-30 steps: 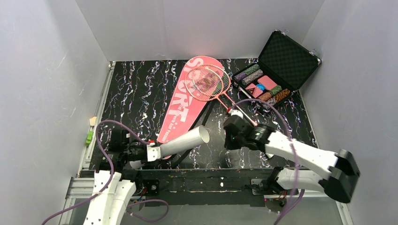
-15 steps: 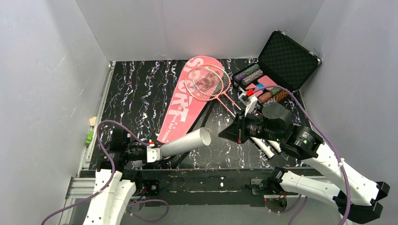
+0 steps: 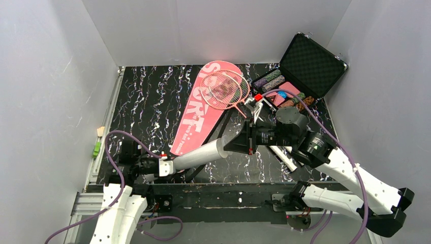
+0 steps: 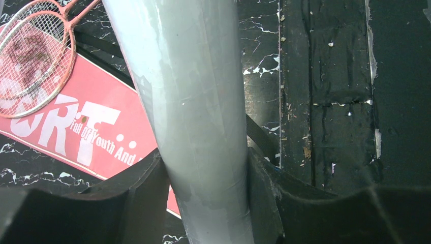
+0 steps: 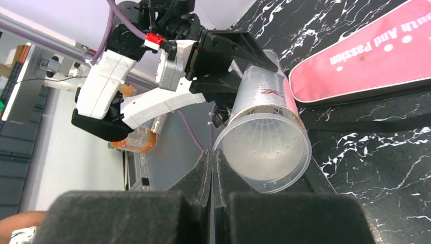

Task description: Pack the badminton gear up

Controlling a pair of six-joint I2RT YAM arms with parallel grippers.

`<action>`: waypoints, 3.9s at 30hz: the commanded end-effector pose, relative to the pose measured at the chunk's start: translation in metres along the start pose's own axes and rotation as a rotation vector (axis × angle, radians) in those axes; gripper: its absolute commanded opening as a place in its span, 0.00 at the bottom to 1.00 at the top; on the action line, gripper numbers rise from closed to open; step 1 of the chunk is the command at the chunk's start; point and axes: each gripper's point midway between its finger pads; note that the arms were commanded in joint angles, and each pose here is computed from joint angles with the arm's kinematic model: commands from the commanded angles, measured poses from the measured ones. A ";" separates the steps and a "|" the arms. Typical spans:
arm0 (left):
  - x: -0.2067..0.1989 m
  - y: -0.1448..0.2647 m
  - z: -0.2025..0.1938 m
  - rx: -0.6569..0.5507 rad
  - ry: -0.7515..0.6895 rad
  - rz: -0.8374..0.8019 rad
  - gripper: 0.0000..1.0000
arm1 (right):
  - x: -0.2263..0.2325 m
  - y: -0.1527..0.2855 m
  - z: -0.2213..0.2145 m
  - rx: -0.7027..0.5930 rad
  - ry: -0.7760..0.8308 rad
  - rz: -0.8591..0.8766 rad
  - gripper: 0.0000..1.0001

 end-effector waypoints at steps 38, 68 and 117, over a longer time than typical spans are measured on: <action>0.006 0.001 0.019 -0.073 -0.040 0.005 0.00 | -0.010 -0.023 -0.007 0.012 0.003 0.119 0.51; 0.019 0.003 0.019 -0.054 -0.004 0.020 0.00 | -0.024 -0.048 -0.005 0.070 -0.012 0.021 0.56; 0.175 0.070 -0.288 0.994 0.797 0.537 0.05 | -0.199 0.066 0.050 -0.286 -0.248 -0.719 0.82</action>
Point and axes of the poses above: each gripper's point midway between its finger pads, its own y axis back along the fingers, its own x axis along the line the jaws close on, z = x × y, and after that the axes turned 10 degrees about -y, right-handed
